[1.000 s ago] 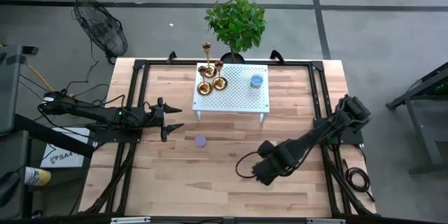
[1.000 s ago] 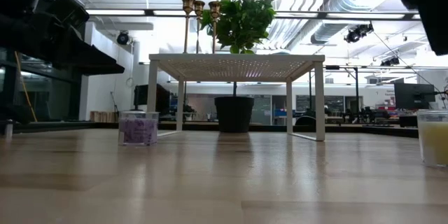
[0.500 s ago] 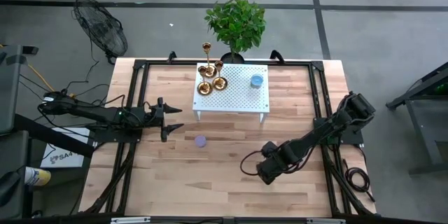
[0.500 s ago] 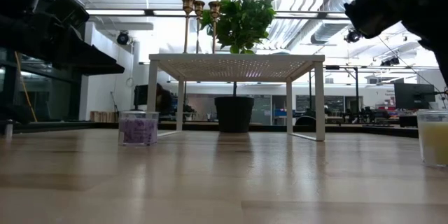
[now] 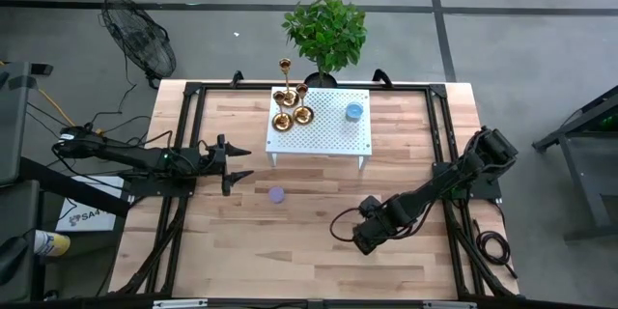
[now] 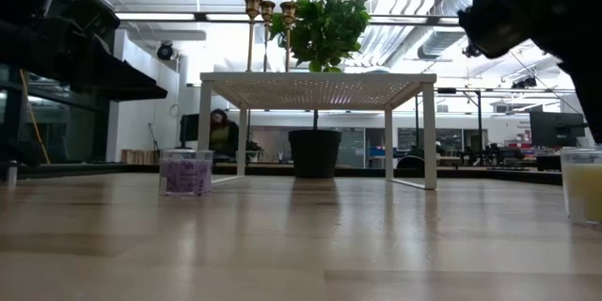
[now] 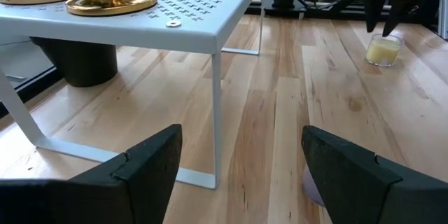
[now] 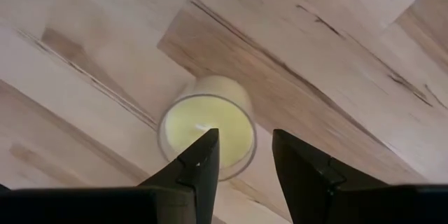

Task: Pick & Place candle stick holders
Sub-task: Put the yellow scented candle on the shelf

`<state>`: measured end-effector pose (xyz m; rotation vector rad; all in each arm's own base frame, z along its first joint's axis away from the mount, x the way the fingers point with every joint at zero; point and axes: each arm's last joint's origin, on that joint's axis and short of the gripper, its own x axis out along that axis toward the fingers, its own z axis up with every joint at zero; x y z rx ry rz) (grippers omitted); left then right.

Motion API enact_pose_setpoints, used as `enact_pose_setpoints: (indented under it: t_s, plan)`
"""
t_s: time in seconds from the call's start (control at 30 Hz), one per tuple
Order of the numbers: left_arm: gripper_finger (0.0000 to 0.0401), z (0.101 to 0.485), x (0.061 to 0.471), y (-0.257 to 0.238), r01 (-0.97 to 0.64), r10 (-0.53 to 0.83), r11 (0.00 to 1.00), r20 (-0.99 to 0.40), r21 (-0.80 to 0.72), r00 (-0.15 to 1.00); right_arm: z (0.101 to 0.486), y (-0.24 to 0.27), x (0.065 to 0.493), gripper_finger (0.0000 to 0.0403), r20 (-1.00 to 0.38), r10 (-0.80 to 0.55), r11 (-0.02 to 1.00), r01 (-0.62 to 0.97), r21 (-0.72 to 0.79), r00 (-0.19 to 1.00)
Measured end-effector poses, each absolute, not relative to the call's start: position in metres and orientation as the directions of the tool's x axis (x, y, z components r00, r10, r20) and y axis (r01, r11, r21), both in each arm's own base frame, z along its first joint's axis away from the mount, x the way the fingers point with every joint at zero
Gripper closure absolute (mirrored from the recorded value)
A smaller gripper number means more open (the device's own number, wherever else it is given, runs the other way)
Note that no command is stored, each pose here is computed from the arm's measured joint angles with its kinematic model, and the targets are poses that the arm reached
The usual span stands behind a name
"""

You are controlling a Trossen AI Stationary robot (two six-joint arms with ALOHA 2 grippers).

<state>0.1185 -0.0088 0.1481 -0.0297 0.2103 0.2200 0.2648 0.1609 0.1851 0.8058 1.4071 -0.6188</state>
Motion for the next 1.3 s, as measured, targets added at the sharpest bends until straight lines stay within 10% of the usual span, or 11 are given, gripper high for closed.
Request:
enact_pose_setpoints:
  t_s: [1.3]
  plan:
    - [0.011,0.148,0.118,-0.009,-0.22,0.213,0.976,-0.21,-0.006,0.954,0.178,0.143,0.278,0.0329,-0.975,0.2,0.883,0.415,0.221,0.094]
